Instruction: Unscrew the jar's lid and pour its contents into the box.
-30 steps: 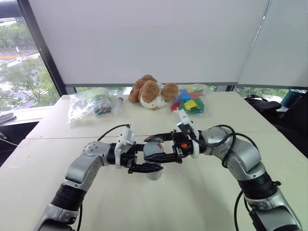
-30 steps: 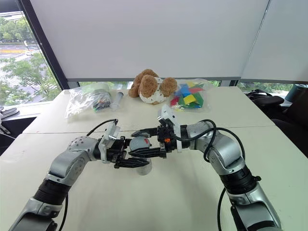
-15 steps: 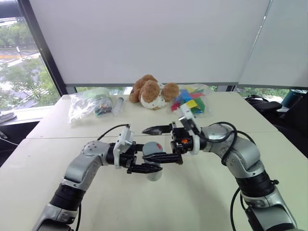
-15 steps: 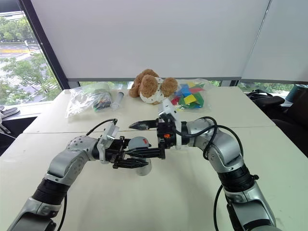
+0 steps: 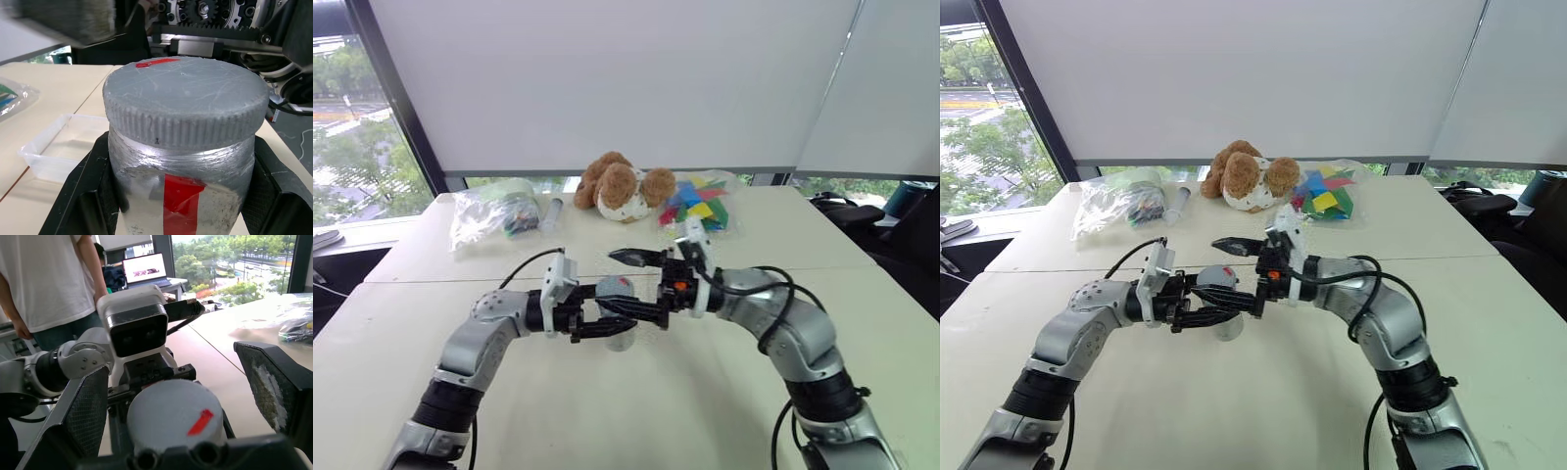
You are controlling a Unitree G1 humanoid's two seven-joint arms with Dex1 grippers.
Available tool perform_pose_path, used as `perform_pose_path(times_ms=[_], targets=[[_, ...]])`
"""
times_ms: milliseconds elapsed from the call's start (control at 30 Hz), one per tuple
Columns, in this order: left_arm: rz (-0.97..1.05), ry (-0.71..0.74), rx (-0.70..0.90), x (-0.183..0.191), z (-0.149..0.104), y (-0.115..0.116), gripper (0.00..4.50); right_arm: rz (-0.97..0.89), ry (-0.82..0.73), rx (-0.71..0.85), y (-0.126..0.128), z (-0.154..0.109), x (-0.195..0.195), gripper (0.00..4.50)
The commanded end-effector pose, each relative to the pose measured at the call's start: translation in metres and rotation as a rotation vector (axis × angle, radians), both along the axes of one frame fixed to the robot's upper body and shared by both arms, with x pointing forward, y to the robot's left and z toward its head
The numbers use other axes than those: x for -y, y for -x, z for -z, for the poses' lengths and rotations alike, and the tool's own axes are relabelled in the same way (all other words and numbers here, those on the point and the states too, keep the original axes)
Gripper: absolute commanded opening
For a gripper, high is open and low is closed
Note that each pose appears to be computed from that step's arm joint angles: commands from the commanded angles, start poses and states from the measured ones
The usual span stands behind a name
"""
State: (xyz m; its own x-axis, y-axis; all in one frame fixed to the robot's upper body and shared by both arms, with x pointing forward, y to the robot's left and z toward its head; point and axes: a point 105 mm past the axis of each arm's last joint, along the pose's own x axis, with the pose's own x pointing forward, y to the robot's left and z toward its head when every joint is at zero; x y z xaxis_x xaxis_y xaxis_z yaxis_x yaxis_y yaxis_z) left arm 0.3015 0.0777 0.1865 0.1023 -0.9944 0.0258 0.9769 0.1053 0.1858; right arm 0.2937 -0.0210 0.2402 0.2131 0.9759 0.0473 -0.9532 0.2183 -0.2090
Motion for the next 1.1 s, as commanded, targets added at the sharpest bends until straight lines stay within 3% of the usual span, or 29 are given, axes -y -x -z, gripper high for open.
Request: perform_pose_path(times_ms=[33, 300, 533, 1100], targets=[[0.008, 0.009, 0.051, 0.001, -0.01, 0.0, 2.45, 0.004, -0.011, 0.045, -0.002, -0.012, -0.005, 4.44], [0.016, 0.004, 0.053, 0.001, -0.01, 0.001, 2.45, -0.008, 0.026, 0.015, -0.006, -0.004, -0.005, 4.44], [0.013, 0.008, 0.056, 0.002, -0.01, 0.001, 2.45, -0.08, 0.059, -0.016, 0.005, 0.002, -0.009, 4.44], [0.026, 0.002, 0.061, 0.001, -0.008, 0.003, 2.45, 0.001, 0.045, -0.044, -0.013, 0.006, 0.009, 4.44]])
